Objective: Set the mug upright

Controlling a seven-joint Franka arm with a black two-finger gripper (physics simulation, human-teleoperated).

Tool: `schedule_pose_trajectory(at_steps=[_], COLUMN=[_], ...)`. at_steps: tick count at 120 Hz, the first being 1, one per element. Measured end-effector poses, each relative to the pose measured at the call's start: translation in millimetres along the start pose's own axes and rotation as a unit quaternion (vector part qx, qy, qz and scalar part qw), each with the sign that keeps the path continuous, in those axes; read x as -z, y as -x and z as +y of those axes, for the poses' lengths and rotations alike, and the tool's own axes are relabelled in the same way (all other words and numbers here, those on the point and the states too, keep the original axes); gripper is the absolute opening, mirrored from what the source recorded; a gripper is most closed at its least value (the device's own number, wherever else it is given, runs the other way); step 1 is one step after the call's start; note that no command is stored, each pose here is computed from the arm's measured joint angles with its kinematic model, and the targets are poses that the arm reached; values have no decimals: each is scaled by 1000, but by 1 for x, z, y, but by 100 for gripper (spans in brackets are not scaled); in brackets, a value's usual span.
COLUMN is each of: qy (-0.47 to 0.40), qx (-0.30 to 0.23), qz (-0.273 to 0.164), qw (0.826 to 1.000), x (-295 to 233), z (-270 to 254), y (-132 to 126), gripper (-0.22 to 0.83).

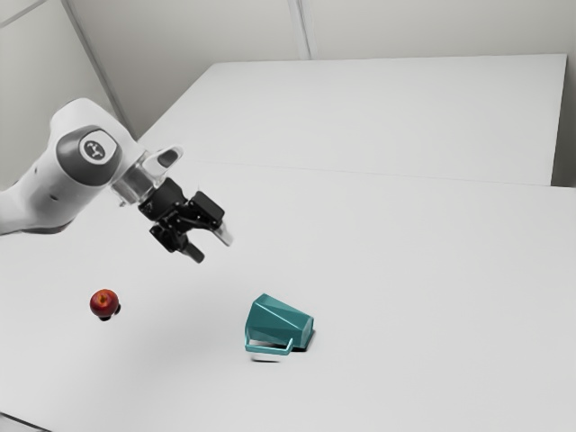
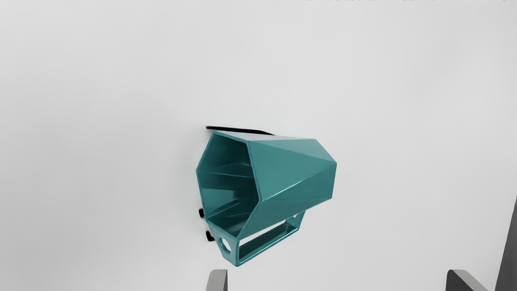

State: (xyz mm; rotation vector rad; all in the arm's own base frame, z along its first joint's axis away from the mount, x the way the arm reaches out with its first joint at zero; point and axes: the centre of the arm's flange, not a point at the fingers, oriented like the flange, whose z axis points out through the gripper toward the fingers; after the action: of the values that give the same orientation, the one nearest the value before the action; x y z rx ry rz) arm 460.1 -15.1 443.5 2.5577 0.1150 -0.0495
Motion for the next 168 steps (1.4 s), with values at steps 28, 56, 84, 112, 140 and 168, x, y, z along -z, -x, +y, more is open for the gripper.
schedule_pose_trajectory(at_steps=[28, 56, 84, 112, 140, 168], qy=[65, 119, 146, 166, 165, 164], qx=[14, 19, -10, -47, -101, -132], qz=[17, 38, 55, 71, 83, 79], qw=[998, 992, 988, 982, 978, 974], x=[-29, -61, -85, -104, -112, -125], z=[-37, -71, -90, -98, -90, -80], y=[13, 28, 38, 44, 42, 43], gripper=[60, 60, 60, 60, 60, 60])
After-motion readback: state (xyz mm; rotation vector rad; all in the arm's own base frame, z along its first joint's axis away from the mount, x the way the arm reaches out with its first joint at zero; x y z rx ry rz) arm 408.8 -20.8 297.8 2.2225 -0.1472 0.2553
